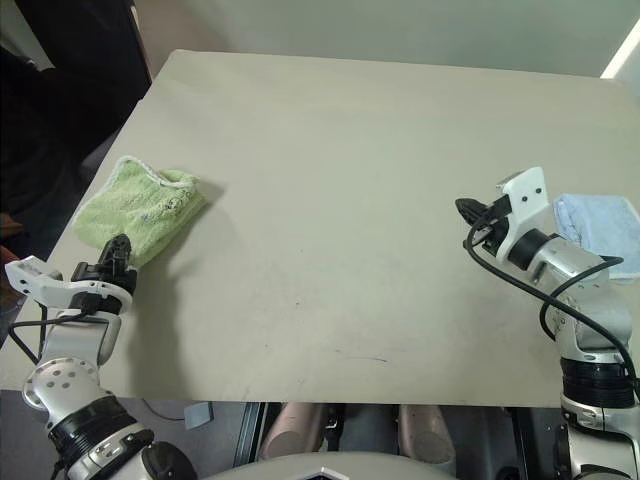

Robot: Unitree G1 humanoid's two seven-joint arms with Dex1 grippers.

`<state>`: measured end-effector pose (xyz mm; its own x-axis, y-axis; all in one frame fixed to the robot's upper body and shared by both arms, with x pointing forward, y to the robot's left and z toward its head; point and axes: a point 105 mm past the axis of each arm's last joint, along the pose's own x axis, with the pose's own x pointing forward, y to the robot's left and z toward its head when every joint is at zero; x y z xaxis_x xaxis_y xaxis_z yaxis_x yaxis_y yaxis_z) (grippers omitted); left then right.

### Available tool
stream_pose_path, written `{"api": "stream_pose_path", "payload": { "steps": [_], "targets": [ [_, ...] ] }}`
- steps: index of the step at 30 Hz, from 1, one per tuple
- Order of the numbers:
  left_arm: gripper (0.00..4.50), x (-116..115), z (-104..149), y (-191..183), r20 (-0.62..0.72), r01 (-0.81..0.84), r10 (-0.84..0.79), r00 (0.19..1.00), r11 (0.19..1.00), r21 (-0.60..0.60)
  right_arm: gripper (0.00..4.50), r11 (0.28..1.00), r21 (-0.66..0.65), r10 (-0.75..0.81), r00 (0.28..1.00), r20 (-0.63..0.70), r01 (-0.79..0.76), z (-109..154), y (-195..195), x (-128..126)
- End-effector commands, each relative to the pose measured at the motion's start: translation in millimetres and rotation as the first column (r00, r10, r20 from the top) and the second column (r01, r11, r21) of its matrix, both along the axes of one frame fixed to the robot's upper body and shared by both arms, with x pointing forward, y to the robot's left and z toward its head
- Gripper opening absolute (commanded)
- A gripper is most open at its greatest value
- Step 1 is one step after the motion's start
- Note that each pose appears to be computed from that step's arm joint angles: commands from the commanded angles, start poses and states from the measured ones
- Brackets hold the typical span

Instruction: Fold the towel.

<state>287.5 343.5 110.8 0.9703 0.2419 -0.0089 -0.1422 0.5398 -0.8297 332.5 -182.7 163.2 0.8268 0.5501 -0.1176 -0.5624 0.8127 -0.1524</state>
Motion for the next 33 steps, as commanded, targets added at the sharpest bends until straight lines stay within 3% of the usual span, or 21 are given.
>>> {"api": "stream_pose_path", "payload": {
  "steps": [1,5,8,12,16,18,19,21,24,28,33],
  "targets": [
    [2.04,-2,17,-3,0.06,0.013,-0.014,0.998,1.0,0.022,0.0,1.0,-0.004,0.023,0.998,0.057,-0.022,13,4,1],
    [3.43,-2,17,-3,0.06,0.014,-0.015,0.998,1.0,0.02,0.0,1.0,-0.005,0.023,0.998,0.057,-0.023,13,4,1],
    [4.42,-16,12,-3,0.038,0.088,-0.09,0.995,0.994,0.061,0.0,0.999,0.007,0.039,0.998,0.057,-0.04,11,11,0],
    [4.47,-29,0,-38,-0.026,0.309,-0.308,0.951,0.942,0.13,0.0,0.999,0.011,0.035,0.998,0.058,-0.036,11,11,-1],
    [4.47,-42,-5,-90,-0.103,0.563,-0.556,0.825,0.792,0.235,0.0,0.999,0.013,0.031,0.998,0.057,-0.032,11,11,-2],
    [4.47,-32,2,-112,-0.151,0.612,-0.605,0.782,0.699,0.37,0.0,0.999,0.014,0.032,0.998,0.056,-0.033,11,12,-3],
    [4.47,-29,4,-118,-0.165,0.617,-0.612,0.774,0.667,0.418,0.0,0.999,0.015,0.033,0.998,0.056,-0.034,11,13,-3],
    [4.47,-15,13,-138,-0.208,0.608,-0.629,0.749,0.529,0.592,0.0,0.999,0.017,0.033,0.998,0.054,-0.034,10,15,-3],
    [4.47,10,29,-156,-0.185,0.538,-0.63,0.754,0.431,0.725,0.0,0.999,0.026,0.031,0.998,0.054,-0.032,9,20,-3],
    [4.47,39,53,-173,-0.117,0.438,-0.636,0.763,0.375,0.817,0.0,0.999,0.045,0.024,0.998,0.056,-0.027,9,26,-4],
    [4.47,56,70,-182,-0.086,0.379,-0.663,0.744,0.312,0.871,0.0,0.997,0.071,0.002,0.998,0.06,-0.006,10,25,-8]
  ]
}}
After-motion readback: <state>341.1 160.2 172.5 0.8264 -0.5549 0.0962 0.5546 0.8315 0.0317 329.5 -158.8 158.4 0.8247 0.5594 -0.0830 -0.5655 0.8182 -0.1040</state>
